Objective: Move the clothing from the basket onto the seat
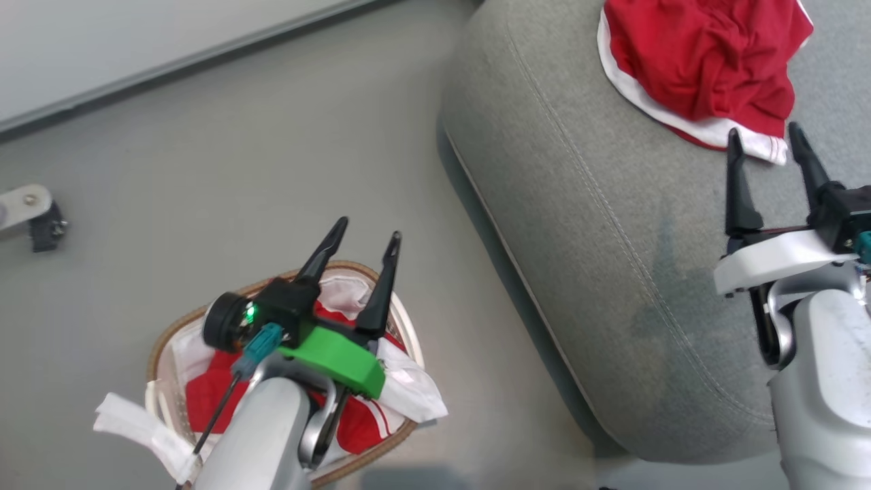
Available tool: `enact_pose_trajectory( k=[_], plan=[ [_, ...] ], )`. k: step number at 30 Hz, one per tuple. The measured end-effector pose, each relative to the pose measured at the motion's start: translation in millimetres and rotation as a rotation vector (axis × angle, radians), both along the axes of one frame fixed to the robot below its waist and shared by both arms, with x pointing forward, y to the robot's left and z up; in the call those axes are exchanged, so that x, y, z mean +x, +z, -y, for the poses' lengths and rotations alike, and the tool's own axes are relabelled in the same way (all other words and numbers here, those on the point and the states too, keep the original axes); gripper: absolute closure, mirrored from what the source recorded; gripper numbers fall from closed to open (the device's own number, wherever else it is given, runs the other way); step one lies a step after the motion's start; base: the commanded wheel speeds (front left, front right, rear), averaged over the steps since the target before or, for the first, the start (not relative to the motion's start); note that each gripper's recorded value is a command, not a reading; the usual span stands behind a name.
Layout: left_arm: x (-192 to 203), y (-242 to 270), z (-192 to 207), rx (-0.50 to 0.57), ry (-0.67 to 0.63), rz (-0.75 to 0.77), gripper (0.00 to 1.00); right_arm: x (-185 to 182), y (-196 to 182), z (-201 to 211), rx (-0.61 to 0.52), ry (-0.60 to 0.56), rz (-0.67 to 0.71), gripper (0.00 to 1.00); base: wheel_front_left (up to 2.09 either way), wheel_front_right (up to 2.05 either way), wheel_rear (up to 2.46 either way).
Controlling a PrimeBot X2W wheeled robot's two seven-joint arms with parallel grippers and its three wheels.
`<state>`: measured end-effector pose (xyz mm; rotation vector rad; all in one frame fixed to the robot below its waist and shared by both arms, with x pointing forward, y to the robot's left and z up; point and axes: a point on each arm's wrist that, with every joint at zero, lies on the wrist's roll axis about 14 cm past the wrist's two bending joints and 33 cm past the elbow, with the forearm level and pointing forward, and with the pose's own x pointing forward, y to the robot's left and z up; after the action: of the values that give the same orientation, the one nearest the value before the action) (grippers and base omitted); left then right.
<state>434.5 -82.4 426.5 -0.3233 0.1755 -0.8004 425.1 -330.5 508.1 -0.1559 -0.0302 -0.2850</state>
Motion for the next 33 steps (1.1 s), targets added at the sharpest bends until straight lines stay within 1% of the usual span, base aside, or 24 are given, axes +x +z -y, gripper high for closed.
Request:
enact_pose_trajectory(
  k=[2,7,11,15,19,27,33],
  plan=[
    [2.2,0.8,-15.1,0.027,0.044,0.012,0.00,3.2,3.5,-14.3,0.010,0.038,0.017,0.00,0.00,0.00,0.00],
    [10.9,-2.7,-71.2,0.096,0.223,0.010,0.00,14.3,1.2,-64.0,0.034,0.170,0.025,0.00,0.00,0.00,0.00],
    [13.3,-4.1,-121.1,0.145,0.379,0.002,0.00,17.0,-3.9,-88.7,0.067,0.228,0.023,0.00,0.00,0.00,0.00],
    [5.1,-4.4,-164.4,0.189,0.495,-0.004,0.00,17.9,-4.4,-111.2,0.097,0.278,0.030,0.00,0.00,0.00,0.00],
    [-8.2,-0.9,-196.5,0.213,0.583,-0.006,0.00,11.8,-4.4,-127.1,0.123,0.311,0.031,0.00,0.00,0.00,0.00],
    [-41.8,7.4,-234.8,0.240,0.681,0.001,0.00,-9.5,-9.8,-147.0,0.162,0.352,0.012,0.00,0.00,0.00,0.00],
    [-68.6,8.4,-240.8,0.224,0.701,-0.012,0.00,-28.7,-14.7,-156.9,0.200,0.372,-0.001,0.00,0.00,0.00,0.00]
  ],
)
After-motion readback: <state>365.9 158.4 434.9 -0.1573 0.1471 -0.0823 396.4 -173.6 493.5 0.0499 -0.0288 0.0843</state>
